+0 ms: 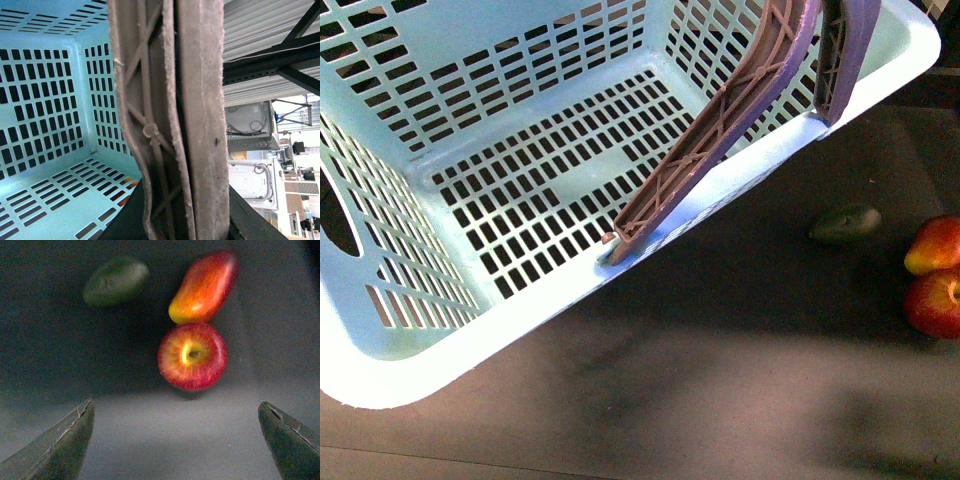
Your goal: Pick apple with right arm and hold basket with left
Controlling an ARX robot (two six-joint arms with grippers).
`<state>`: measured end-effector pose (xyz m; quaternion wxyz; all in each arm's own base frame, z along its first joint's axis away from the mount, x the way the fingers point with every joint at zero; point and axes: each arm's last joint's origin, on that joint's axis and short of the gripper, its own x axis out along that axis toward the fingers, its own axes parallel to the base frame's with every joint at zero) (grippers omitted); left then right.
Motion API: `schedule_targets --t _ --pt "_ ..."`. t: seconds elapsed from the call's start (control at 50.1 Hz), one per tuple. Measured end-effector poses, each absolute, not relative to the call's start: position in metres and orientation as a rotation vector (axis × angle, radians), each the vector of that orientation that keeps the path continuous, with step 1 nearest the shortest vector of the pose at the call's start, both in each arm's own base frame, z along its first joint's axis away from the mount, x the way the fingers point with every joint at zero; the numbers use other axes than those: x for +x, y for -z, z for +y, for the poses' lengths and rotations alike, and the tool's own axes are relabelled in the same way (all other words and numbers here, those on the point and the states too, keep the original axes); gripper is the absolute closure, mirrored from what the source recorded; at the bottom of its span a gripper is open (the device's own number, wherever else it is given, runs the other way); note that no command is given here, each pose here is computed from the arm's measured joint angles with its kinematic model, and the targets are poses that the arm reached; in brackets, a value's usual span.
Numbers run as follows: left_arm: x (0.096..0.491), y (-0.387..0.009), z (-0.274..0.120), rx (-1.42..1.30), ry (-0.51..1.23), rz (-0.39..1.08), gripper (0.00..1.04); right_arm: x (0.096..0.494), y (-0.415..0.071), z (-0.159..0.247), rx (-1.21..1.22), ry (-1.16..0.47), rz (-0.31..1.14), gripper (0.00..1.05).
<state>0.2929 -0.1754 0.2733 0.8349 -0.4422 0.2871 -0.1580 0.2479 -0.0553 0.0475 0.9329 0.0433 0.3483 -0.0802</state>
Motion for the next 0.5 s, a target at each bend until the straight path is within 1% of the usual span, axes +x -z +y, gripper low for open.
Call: schedule_targets --t 0.2,0.499 --pt "0.293 -0.273 -0.175 -0.937 0.335 0.608 0.87 0.273 -0.001 -0.071 0.097 0.210 0.804 0.09" --pt "0.293 -0.273 -0.175 -0.937 0.335 0.608 0.87 0.303 0.018 -0.076 0.074 0.207 0.841 0.09"
